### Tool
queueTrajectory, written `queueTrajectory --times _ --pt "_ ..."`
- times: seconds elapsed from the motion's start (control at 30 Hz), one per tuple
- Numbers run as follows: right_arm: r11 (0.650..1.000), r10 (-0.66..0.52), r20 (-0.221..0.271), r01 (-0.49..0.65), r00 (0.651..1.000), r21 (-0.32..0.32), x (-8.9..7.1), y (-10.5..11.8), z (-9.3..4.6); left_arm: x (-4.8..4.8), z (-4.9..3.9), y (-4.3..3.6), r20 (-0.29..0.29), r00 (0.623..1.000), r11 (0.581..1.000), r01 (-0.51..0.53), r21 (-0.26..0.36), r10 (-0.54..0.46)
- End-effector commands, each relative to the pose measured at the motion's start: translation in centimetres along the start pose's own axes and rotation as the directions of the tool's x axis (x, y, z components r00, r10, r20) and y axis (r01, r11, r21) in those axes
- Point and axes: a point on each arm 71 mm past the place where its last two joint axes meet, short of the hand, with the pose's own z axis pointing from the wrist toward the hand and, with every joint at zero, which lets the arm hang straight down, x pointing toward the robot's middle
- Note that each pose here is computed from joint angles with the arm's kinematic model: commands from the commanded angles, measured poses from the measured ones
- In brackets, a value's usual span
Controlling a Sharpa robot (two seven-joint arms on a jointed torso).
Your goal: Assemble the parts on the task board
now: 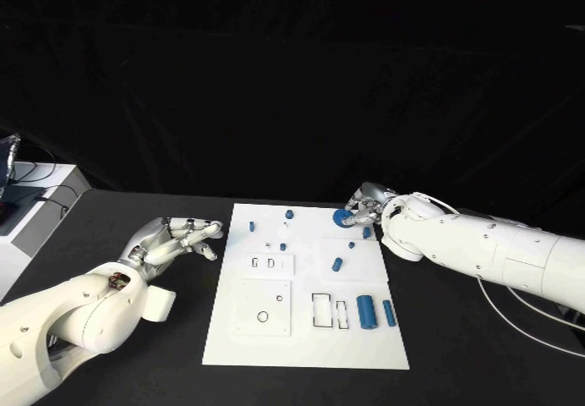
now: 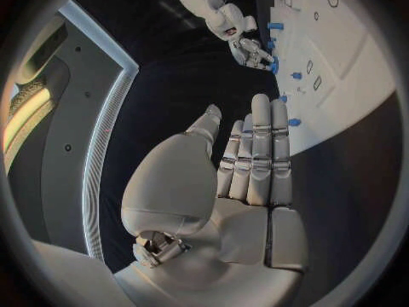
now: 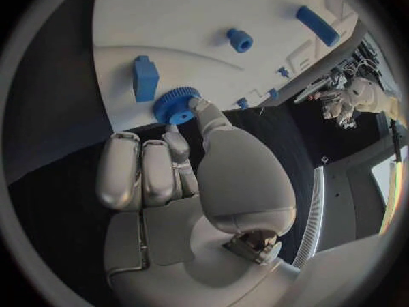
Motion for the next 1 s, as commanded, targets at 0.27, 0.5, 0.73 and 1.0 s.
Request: queueTrajectory --times 0.27,0.5,0.73,1.0 --pt "0.999 0.046 -0.112 -0.043 0.993 0.026 1.0 -0.4 0.0 0.24 0.06 -0.09 -0.021 1.0 1.0 0.004 0.004 -0.004" --pt "0.999 0.048 -0.092 -0.048 0.995 0.003 0.9 0.0 -0.1 0.23 0.05 -0.08 -0.021 1.0 1.0 0.004 0.003 -0.004" --pt "0.995 0.01 0.047 -0.005 0.999 -0.104 0.4 1.6 -0.6 0.27 0.06 -0.08 -0.022 1.0 1.0 0.005 0.003 -0.005" --pt "0.98 -0.035 0.17 0.067 0.985 -0.189 0.2 4.0 -2.2 0.3 0.04 -0.09 -0.024 1.0 1.0 0.006 0.003 -0.006"
